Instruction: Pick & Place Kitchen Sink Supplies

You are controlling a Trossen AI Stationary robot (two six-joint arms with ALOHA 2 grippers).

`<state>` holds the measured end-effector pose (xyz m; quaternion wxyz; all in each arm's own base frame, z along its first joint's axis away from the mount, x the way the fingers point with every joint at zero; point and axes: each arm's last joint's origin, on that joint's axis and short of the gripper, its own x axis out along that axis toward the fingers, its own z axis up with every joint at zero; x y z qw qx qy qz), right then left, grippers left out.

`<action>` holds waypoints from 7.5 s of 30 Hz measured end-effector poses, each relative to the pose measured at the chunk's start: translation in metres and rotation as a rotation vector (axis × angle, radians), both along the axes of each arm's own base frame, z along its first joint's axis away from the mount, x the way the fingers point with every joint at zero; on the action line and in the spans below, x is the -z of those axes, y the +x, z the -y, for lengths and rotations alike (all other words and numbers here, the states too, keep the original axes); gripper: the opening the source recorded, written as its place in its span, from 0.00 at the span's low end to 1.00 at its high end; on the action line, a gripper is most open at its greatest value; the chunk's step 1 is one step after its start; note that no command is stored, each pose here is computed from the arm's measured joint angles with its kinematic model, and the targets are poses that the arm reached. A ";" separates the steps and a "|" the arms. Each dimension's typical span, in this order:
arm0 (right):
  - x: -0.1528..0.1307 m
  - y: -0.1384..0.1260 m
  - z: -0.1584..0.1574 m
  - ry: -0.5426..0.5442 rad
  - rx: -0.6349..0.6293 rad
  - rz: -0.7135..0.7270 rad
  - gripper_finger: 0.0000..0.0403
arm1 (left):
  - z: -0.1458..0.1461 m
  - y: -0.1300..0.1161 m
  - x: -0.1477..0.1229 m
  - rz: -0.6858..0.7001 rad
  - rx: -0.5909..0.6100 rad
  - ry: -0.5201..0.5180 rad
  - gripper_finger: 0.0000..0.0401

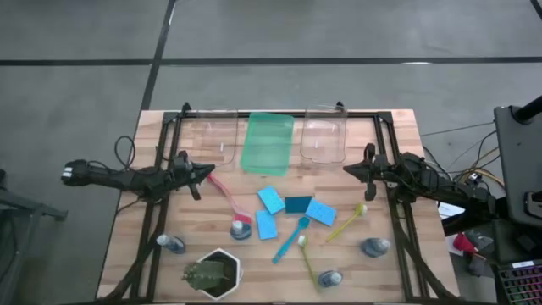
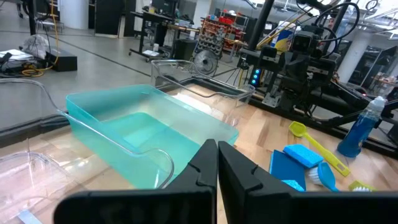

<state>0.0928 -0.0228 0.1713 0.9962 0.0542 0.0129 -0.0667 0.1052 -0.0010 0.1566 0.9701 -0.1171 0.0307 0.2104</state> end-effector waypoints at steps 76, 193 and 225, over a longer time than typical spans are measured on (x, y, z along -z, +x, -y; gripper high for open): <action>-0.070 0.047 -0.030 1.470 -0.127 -0.257 0.34 | 0.000 0.000 -0.001 0.014 0.000 -0.002 0.02; -0.091 0.150 -0.092 0.995 0.443 -0.721 0.02 | 0.002 0.001 -0.006 0.155 0.037 -0.231 0.02; -0.184 0.186 -0.055 0.807 0.331 -0.193 0.02 | 0.004 0.009 -0.108 0.605 0.125 -0.740 0.27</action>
